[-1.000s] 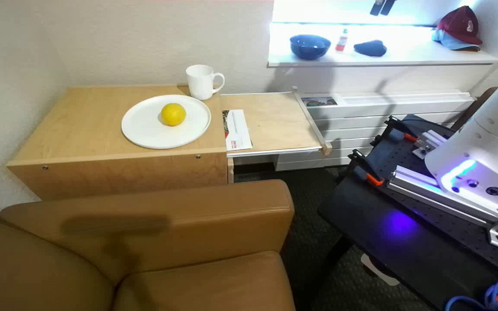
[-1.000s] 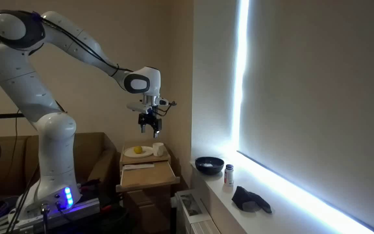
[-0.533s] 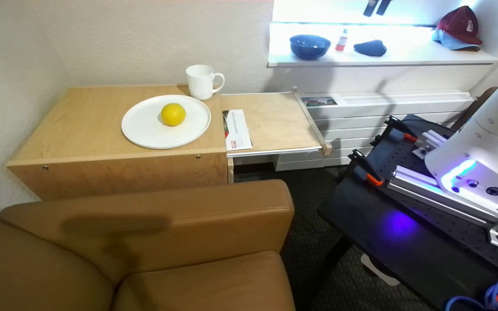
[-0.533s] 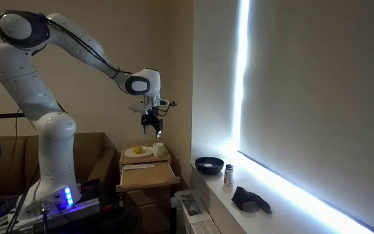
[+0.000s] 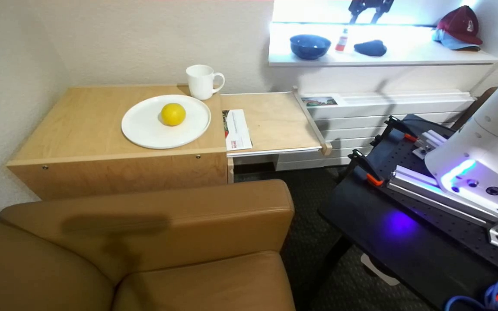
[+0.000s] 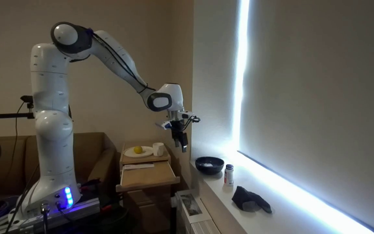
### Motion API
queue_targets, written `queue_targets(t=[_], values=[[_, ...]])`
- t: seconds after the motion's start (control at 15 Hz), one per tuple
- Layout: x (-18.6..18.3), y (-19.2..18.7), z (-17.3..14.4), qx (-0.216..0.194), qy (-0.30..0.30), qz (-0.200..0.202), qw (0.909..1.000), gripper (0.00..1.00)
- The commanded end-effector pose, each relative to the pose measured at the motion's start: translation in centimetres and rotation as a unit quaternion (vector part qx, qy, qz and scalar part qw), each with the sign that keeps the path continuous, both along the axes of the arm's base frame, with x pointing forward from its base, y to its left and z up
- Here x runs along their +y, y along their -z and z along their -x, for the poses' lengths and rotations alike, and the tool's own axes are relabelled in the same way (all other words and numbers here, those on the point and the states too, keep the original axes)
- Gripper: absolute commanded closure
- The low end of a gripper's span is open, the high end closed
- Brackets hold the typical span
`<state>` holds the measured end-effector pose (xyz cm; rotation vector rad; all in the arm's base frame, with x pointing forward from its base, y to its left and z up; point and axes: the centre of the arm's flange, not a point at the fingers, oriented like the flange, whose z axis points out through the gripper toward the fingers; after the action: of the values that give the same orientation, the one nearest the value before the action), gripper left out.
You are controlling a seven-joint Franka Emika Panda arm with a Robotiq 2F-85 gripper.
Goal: Take the sock from the windowsill and put it on the pullout table
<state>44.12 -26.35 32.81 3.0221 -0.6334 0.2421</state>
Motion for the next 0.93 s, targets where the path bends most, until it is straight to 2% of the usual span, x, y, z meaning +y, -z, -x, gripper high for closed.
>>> queue_targets(t=[0.0, 0.07, 0.13, 0.27, 0.4, 0.47, 0.53, 0.67, 0.87], values=[[-9.6, -0.8, -2.1, -0.016, 0.103, -0.001, 0.9946, 0.0], [-11.4, -1.9, -1.8, -0.019, 0.133, -0.005, 0.9909, 0.0], [-7.6, -0.8, 0.1, -0.018, 0.089, 0.002, 0.9959, 0.0], [-10.6, -1.9, 0.0, -0.024, 0.118, 0.005, 0.9927, 0.0], [-10.8, -2.1, -0.2, -0.024, 0.124, 0.004, 0.992, 0.0], [-11.2, -1.4, -1.6, -0.018, 0.155, 0.01, 0.9878, 0.0], [-12.7, -1.0, -3.3, -0.021, 0.205, -0.002, 0.9785, 0.0], [-16.4, -1.2, -5.4, -0.029, 0.26, -0.016, 0.9651, 0.0], [-22.1, -1.3, -6.6, -0.045, 0.339, -0.033, 0.9391, 0.0]])
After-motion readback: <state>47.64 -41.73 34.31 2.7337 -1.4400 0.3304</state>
